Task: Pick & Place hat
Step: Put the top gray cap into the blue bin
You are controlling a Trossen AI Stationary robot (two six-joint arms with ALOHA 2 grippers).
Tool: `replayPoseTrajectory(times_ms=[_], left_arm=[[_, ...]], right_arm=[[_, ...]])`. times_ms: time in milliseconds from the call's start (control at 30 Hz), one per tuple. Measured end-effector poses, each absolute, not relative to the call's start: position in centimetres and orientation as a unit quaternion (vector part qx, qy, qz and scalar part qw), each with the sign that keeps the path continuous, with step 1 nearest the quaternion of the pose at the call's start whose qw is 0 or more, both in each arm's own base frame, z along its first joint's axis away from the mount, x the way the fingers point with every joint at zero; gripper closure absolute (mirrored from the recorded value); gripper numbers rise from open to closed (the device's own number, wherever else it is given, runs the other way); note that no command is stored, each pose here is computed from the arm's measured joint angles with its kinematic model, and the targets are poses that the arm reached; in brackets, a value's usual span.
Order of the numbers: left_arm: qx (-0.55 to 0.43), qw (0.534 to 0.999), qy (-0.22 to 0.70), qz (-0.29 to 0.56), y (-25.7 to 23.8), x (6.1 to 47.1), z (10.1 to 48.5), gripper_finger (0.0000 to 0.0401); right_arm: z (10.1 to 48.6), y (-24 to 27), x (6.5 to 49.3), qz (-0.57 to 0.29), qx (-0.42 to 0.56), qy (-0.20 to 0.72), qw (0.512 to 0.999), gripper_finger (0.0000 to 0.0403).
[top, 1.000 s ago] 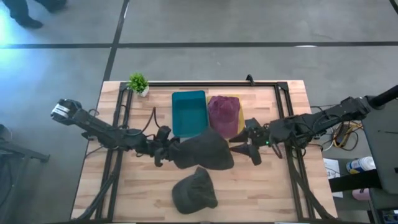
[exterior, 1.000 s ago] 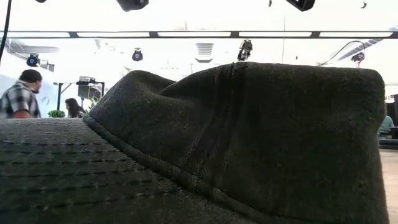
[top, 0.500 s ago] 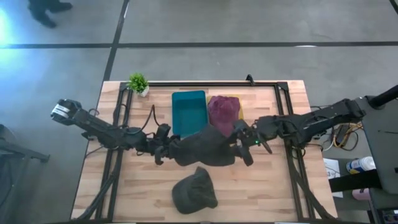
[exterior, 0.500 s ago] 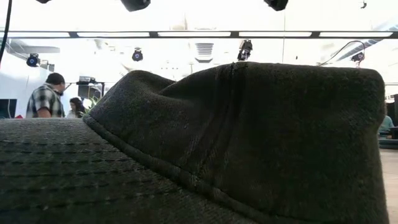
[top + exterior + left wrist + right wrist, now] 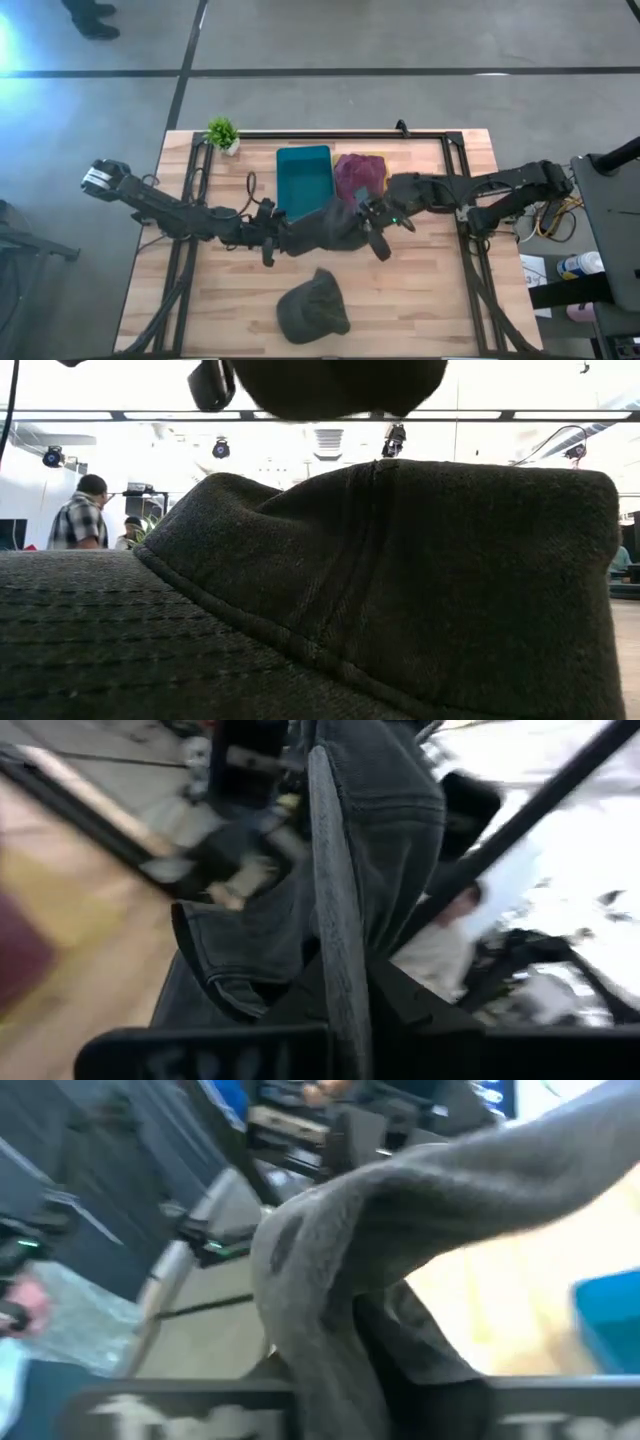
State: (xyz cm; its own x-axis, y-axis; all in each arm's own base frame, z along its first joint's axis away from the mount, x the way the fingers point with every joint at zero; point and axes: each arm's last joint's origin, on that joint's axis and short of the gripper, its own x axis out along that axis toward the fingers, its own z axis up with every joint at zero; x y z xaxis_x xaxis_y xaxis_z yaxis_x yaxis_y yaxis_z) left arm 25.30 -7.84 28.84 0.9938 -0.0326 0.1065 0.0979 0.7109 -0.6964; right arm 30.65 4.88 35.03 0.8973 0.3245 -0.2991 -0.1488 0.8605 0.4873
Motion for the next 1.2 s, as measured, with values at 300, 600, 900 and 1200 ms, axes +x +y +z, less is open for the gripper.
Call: replayPoseTrajectory(times_ms=[300, 600, 900, 1200], left_arm=[[-0.374, 0.923, -0.044, 0.082, -6.8, 24.0, 29.3, 0.0323], [-0.316, 0.939, 0.008, 0.134, -6.4, 23.4, 30.3, 0.0205], [-0.275, 0.944, 0.084, 0.163, -5.3, 19.5, 32.7, 0.0179], [-0.262, 0.926, 0.105, 0.250, -4.6, 18.4, 31.7, 0.0179]], right_arm=[[35.6, 2.8, 30.4, 0.079, 0.226, 0.228, 0.944, 0.0393], [35.0, 1.0, 30.5, 0.050, 0.232, 0.230, 0.944, 0.0394], [33.9, -3.7, 32.5, 0.059, 0.249, 0.251, 0.934, 0.0394], [32.0, -8.6, 38.4, 0.095, 0.160, 0.359, 0.915, 0.0394]])
